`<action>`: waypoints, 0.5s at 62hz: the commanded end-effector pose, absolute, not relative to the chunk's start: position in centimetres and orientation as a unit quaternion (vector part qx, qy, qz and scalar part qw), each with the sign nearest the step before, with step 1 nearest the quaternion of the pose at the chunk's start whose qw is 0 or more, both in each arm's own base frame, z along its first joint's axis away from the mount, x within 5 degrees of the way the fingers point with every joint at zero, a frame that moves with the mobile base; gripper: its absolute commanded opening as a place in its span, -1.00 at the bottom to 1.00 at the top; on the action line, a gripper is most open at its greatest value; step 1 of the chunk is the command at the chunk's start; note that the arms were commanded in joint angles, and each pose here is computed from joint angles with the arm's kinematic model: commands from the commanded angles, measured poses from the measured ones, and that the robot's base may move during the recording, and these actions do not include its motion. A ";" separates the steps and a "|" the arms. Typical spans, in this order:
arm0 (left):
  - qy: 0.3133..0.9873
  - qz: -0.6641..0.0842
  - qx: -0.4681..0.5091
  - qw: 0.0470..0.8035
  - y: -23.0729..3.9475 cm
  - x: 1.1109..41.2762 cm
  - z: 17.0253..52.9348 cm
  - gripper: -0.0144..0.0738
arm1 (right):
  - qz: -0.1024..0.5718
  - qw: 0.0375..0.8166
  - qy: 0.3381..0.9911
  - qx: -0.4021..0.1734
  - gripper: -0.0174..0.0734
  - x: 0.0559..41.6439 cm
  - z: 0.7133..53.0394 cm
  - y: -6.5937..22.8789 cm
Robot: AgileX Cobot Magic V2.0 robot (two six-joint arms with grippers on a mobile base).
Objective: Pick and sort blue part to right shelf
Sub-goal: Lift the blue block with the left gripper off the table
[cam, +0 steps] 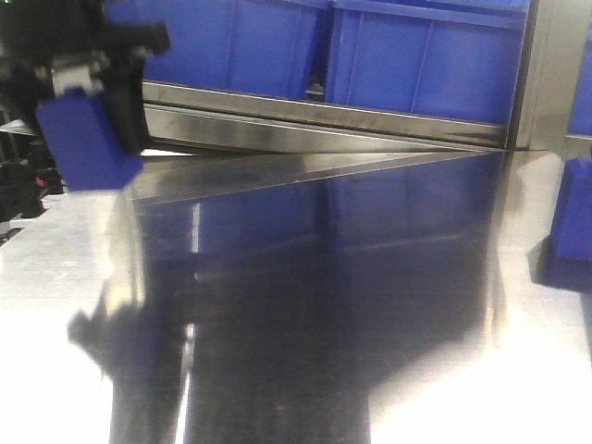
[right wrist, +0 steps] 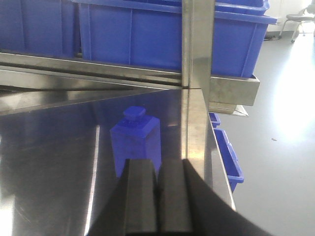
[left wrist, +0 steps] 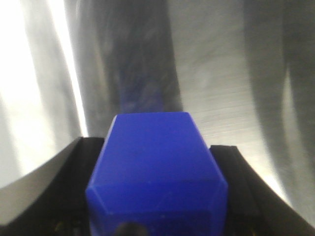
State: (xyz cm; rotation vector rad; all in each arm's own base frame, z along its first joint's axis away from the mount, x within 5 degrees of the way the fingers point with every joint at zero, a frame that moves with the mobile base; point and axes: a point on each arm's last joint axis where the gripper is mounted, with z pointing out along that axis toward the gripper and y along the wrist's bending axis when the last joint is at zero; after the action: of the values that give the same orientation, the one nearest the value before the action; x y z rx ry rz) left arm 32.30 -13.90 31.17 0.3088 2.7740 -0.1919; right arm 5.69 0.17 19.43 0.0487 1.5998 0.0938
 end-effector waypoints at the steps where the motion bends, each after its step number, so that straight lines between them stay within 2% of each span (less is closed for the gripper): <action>1: 0.949 -0.061 0.142 0.276 -13.5 29.6 36.2 0.10 | 0.042 0.738 0.673 0.020 -0.54 5.4 21.0 0.1; 8: 0.916 -0.058 0.165 0.361 -12.6 26.3 38.9 0.10 | 0.042 0.741 0.670 0.020 -0.54 5.4 21.1 0.1; 15: 0.886 -0.079 0.165 0.427 -11.4 23.8 40.0 0.10 | 0.044 0.746 0.665 0.021 -0.54 5.4 21.2 0.1; 31: 0.820 -0.099 0.174 0.536 -8.8 18.6 38.4 0.10 | 0.048 0.753 0.656 0.024 -0.54 5.2 22.0 0.1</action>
State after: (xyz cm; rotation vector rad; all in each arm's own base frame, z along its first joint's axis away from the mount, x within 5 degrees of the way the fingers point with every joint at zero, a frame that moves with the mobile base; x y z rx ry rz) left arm 20.26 -9.29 36.81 0.4245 2.1574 -0.1786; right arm 5.69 0.18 19.49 0.0587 1.5938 0.1060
